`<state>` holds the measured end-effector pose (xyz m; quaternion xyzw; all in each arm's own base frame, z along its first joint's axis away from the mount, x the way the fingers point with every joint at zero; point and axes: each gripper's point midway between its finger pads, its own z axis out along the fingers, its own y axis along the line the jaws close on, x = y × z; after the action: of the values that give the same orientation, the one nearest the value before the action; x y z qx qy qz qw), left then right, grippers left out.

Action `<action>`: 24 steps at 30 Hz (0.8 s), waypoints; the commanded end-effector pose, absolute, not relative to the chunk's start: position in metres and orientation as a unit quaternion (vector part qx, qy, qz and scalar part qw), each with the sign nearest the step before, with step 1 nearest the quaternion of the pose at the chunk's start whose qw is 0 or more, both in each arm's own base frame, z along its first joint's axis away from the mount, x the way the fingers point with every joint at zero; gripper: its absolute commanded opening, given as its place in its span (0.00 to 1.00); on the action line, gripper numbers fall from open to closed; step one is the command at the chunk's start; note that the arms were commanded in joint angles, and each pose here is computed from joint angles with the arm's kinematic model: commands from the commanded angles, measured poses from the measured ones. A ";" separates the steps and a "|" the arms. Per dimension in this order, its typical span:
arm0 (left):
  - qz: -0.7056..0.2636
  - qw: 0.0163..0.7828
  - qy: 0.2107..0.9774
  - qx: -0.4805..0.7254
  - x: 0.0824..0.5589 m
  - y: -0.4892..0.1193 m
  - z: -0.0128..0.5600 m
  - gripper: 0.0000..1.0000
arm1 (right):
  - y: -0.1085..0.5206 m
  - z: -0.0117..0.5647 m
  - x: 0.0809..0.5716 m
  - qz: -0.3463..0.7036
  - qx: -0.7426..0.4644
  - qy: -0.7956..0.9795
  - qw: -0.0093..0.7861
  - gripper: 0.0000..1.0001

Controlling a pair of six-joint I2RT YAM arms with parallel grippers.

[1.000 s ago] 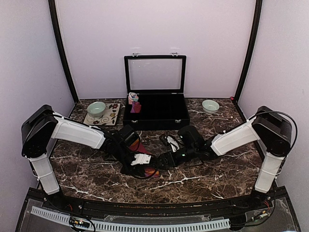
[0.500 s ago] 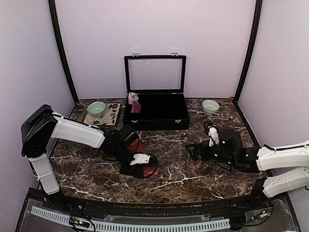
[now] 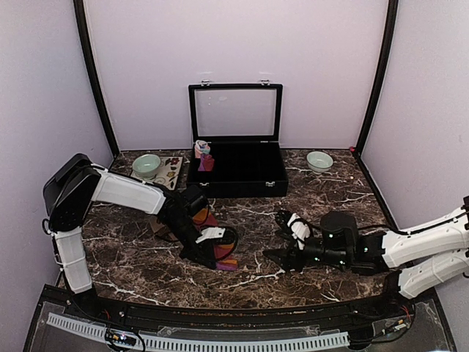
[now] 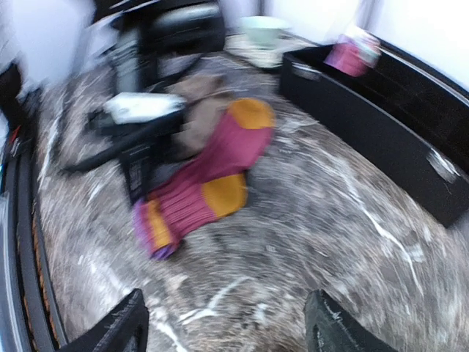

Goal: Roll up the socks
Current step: Roll the sock at the center of the board.

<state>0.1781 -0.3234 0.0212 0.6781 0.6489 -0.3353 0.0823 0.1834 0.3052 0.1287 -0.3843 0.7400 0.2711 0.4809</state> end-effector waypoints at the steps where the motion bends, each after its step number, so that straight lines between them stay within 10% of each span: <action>1: -0.306 -0.053 0.695 0.649 0.148 -0.273 -0.016 0.00 | 0.344 0.121 0.140 0.276 -0.524 0.657 0.466 0.67; 24: -0.355 -0.104 0.700 0.610 0.144 -0.272 -0.013 0.01 | 0.458 0.053 0.124 0.236 -0.694 0.533 0.422 0.41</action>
<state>0.1626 -0.3102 0.0219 0.6120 0.6725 -0.4158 -0.0184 0.1230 0.4429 0.0481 -0.6872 0.5581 0.2223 0.4086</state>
